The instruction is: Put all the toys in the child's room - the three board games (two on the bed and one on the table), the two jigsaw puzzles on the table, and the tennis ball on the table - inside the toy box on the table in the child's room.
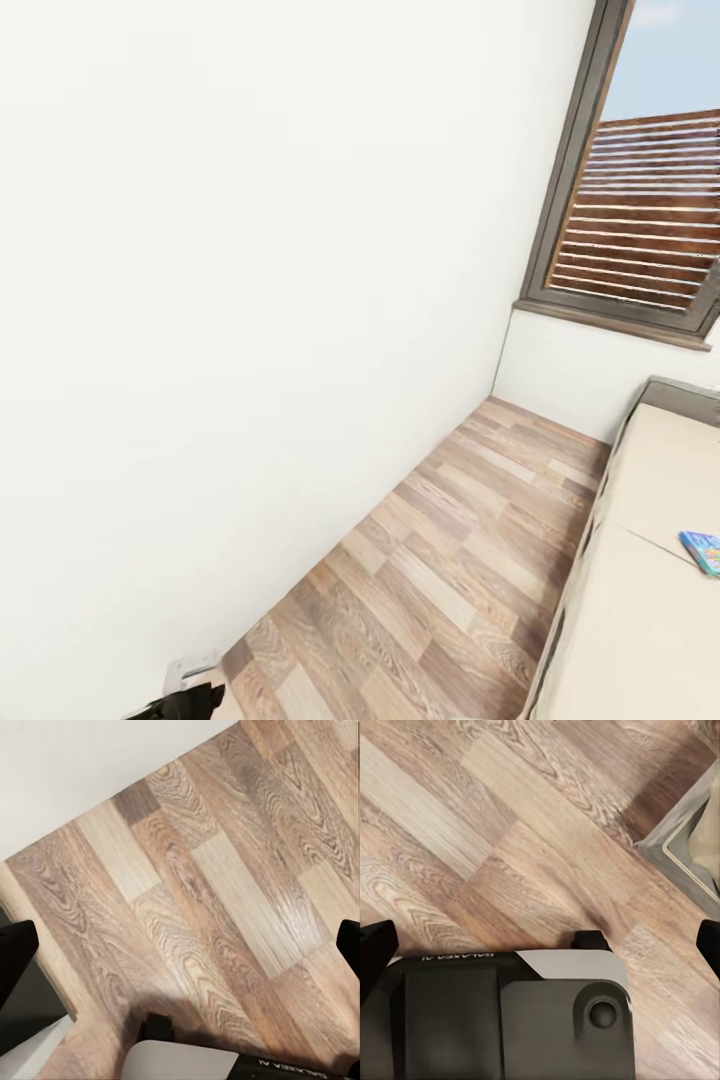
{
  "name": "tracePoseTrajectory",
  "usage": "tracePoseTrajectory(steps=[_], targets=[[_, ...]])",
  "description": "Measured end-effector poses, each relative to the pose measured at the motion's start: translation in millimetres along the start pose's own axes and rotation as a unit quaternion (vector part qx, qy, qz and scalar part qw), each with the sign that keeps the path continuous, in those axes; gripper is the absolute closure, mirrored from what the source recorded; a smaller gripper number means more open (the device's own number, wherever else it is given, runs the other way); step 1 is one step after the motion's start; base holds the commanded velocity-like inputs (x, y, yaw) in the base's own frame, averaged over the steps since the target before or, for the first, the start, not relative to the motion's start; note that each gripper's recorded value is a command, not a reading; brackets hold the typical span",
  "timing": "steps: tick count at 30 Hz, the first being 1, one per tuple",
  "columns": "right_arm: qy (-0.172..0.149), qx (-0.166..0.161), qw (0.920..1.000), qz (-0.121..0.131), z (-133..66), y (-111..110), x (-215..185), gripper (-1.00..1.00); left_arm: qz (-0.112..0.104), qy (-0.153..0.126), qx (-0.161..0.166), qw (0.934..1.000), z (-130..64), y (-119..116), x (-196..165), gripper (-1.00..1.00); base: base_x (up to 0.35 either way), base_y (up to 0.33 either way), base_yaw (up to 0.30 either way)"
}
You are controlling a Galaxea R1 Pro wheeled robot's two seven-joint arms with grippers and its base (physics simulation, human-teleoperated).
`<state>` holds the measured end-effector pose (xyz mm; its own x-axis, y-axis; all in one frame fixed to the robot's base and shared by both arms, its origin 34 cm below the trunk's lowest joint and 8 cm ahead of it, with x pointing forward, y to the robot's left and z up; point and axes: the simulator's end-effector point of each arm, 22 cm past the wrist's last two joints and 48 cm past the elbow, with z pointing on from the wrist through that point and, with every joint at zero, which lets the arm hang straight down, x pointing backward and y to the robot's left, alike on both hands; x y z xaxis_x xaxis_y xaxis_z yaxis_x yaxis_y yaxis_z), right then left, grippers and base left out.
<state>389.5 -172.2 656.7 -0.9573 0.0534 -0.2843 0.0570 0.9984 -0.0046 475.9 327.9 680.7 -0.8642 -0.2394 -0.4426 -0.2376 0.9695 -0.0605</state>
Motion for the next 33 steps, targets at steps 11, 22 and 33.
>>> tracePoseTrajectory(steps=[11,22,33], targets=[[0.007,0.001,1.0,0.0,2.4,-0.7,5.9,-1.0,0.0,0.006,-0.002,1.0,2.5,1.3,5.9,-1.0,0.15,0.014,-0.173],[0.011,0.001,0.9999,0.0,3.5,-0.9,8.6,-1.0,0.001,0.009,-0.002,1.0,3.8,2.0,8.5,-1.0,0.121,0.0,-0.247],[0.01,0.001,0.9999,0.0,3.6,-0.9,8.5,-1.0,0.001,0.009,-0.002,1.0,3.9,2.0,8.6,-1.0,0.014,0.0,-0.278]])
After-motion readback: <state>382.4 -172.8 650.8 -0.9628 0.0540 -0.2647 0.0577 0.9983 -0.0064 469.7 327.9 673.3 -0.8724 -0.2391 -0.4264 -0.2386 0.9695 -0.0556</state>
